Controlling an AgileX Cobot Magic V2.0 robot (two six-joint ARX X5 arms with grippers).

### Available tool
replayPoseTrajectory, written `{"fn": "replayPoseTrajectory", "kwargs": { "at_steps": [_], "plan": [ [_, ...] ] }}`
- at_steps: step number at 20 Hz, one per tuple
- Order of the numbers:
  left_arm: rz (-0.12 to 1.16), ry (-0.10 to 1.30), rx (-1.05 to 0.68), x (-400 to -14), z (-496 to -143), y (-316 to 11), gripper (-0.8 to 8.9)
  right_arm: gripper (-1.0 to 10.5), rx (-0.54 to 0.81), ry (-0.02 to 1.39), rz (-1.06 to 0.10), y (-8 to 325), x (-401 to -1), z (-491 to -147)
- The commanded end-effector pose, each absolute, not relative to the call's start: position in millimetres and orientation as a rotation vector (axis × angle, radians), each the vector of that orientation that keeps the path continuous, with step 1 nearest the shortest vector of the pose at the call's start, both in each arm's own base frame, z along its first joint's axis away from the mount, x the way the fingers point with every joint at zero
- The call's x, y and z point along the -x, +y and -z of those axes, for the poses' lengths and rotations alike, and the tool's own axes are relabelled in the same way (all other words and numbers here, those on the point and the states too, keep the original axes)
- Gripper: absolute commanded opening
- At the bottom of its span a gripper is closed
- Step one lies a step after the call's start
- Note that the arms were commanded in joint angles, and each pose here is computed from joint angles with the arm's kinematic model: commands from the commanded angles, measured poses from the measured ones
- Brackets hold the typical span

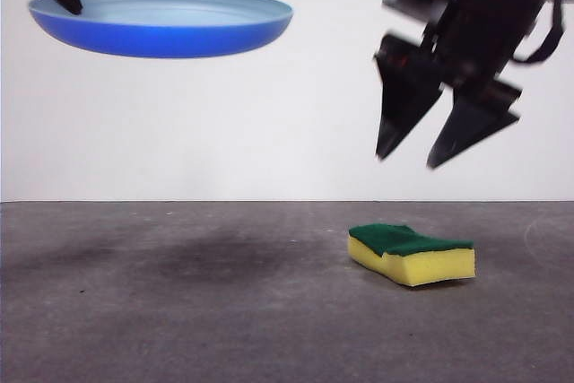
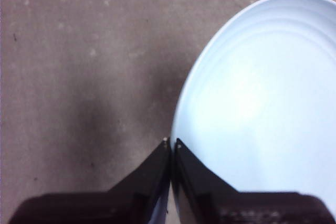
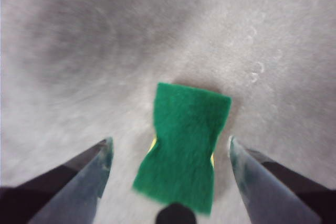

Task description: Pick up the plate,pick up the cloth,clean the plate with the cloth

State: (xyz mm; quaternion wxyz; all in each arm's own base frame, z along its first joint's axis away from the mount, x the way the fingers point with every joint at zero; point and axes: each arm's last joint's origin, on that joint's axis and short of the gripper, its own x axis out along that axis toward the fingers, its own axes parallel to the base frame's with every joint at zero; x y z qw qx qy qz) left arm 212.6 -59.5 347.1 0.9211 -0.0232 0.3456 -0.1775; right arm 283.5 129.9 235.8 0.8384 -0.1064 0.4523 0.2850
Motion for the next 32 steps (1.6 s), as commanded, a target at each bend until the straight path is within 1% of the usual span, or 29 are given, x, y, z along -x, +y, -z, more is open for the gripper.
{"fn": "replayPoseTrajectory", "kwargs": {
  "at_steps": [1, 3, 6, 10, 12, 15, 17, 19, 21, 26, 29, 31, 32],
  "plan": [
    [0.379, 0.717, 0.011, -211.7, -346.3, -60.2, -0.08, 3.7, 0.241, 0.993, -0.603, 134.5, -293.1, -217.9],
    [0.365, 0.735, 0.003, -211.4, -344.5, -59.7, -0.08, 3.7, 0.245, 1.034, -0.601, 137.1, -299.0, -202.7],
    [0.353, 0.734, -0.001, -211.5, -344.5, -59.4, -0.08, 2.8, 0.25, 1.095, -0.601, 139.4, -304.0, -183.8],
    [0.354, 0.723, 0.0, -212.2, -345.2, -59.6, -0.08, 2.7, 0.261, 1.154, -0.608, 144.5, -306.0, -165.4],
    [0.354, 0.718, 0.0, -212.6, -345.6, -59.7, -0.08, 1.4, 0.267, 1.177, -0.608, 145.5, -306.3, -159.3],
    [0.343, 0.715, -0.004, -214.4, -345.1, -59.8, -0.08, -0.2, 0.288, 1.182, -0.59, 147.3, -305.8, -157.1],
    [0.308, 0.725, -0.017, -219.2, -341.7, -60.0, -0.08, -0.2, 0.284, 1.179, -0.592, 147.6, -305.1, -159.0],
    [0.299, 0.762, -0.028, -230.1, -332.3, -63.9, -0.08, -0.2, 0.278, 1.161, -0.592, 147.6, -302.9, -166.7],
    [0.295, 0.825, -0.035, -245.5, -316.9, -68.1, -0.08, -0.2, 0.263, 1.119, -0.598, 150.4, -296.1, -183.9],
    [0.335, 0.975, -0.068, -282.8, -267.7, -93.1, -0.08, -0.2, 0.215, 0.947, -0.64, 156.2, -268.8, -240.8],
    [0.382, 1.023, -0.086, -288.6, -249.7, -113.1, -0.08, -0.2, 0.215, 0.873, -0.684, 163.4, -254.3, -259.8],
    [0.434, 1.015, -0.081, -285.4, -248.7, -127.9, -0.08, -0.2, 0.213, 0.849, -0.709, 171.8, -250.1, -262.2],
    [0.486, 1.002, -0.069, -282.4, -250.3, -137.2, -0.08, -0.2, 0.213, 0.844, -0.722, 177.2, -249.4, -260.6]
  ]
}}
